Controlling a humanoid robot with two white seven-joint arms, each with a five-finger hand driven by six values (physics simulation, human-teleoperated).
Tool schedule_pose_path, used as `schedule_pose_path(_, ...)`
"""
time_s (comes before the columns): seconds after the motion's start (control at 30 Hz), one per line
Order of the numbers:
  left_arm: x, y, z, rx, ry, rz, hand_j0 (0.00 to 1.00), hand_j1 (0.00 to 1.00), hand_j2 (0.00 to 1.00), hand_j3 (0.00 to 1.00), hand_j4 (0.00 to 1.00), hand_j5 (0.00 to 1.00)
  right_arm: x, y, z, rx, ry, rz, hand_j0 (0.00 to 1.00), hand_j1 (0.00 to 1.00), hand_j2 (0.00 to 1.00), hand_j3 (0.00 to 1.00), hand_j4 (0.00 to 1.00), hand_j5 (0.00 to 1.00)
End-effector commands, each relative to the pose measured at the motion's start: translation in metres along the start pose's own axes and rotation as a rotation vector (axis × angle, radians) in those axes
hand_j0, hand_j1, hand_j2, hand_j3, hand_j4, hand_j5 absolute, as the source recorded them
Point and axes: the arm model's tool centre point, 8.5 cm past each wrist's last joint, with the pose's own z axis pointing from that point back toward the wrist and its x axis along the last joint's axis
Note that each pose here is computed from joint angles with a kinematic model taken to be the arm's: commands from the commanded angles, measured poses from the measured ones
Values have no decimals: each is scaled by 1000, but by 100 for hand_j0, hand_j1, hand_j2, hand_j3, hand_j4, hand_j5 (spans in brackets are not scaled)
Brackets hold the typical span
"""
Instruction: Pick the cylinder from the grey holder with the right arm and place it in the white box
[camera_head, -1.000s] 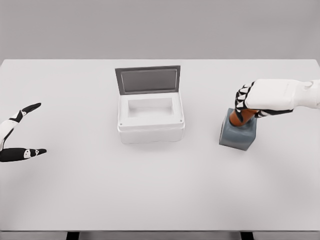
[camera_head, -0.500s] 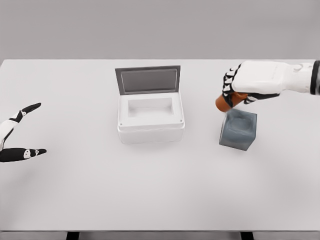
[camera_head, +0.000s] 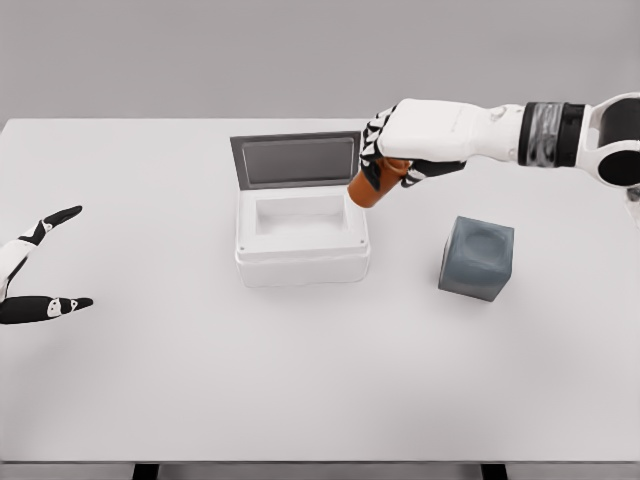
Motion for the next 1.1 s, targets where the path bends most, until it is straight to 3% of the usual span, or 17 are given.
schedule_pose_path(0.0,0,1,0,4,0,4,100,100,100,100,100,100,2,-1,-11,-13,-8,-10,31,31,31,31,31,31)
schedule_pose_path(0.3,0,1,0,2,0,4,100,100,100,100,100,100,-8,4,-35,-6,9,-29,32,32,32,32,32,32)
schedule_pose_path(0.93,0,1,0,2,0,4,100,100,100,100,100,100,-4,17,-36,36,5,-13,34,34,34,34,34,34)
schedule_pose_path(1.07,0,1,0,2,0,4,100,100,100,100,100,100,5,8,-28,30,-5,27,36,36,36,36,36,36)
